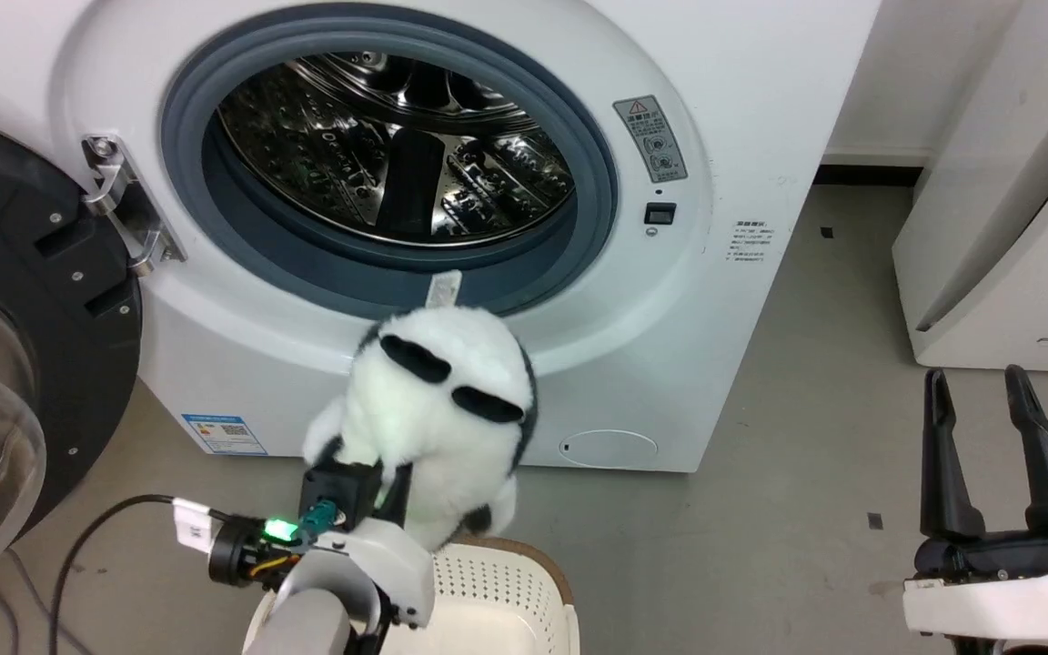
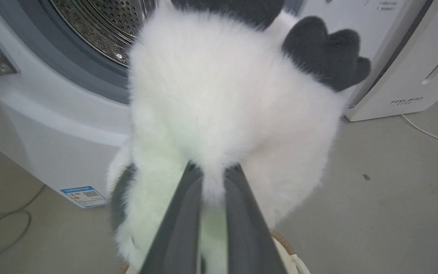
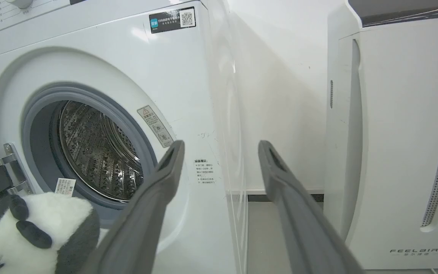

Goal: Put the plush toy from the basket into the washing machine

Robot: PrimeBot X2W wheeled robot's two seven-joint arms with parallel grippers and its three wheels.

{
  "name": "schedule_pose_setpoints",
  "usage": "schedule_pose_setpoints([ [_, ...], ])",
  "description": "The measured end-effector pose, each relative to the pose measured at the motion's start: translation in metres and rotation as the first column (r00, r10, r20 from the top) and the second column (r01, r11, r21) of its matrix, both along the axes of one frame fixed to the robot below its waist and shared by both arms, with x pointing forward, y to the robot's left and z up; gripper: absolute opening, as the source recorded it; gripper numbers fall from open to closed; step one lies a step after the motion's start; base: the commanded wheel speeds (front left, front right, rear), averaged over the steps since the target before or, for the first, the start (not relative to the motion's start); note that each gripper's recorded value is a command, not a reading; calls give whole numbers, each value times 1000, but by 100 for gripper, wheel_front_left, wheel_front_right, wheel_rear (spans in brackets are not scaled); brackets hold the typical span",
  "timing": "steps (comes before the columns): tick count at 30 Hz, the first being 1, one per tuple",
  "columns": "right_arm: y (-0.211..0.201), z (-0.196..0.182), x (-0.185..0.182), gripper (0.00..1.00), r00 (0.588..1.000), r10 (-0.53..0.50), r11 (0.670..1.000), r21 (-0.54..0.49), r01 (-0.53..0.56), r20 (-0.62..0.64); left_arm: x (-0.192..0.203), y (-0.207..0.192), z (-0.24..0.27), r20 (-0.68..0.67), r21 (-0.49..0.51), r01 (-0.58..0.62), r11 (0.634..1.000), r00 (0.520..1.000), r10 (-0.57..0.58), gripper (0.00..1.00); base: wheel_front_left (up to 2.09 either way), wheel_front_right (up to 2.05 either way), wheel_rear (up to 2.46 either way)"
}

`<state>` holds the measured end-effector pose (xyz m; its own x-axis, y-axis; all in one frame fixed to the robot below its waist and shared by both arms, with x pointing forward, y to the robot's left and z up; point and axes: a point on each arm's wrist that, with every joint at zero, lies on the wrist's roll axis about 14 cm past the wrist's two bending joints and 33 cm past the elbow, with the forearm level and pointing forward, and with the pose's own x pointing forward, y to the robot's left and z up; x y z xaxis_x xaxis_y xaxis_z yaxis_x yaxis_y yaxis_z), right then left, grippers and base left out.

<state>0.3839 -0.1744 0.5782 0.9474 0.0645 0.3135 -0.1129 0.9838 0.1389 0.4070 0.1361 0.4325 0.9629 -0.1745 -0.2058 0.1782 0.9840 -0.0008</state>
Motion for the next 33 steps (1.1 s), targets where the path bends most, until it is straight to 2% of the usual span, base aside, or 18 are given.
schedule_pose_setpoints([
  [11, -5, -11, 8, 100, 999, -16, 1000, -9, 16, -31, 35, 12, 31, 112, -14, -68, 998, 991, 69, 0, 0, 0, 0],
  [20, -8, -22, 33, 100, 999, -25, 1000, -12, 24, -48, 97, 13, 50, 181, -13, -76, 997, 980, 77, 0, 0, 0, 0],
  [33, -26, -53, 59, 100, 990, -76, 997, -28, 73, -117, 189, 19, 43, 211, 12, -83, 996, 974, 79, 0, 0, 0, 0],
])
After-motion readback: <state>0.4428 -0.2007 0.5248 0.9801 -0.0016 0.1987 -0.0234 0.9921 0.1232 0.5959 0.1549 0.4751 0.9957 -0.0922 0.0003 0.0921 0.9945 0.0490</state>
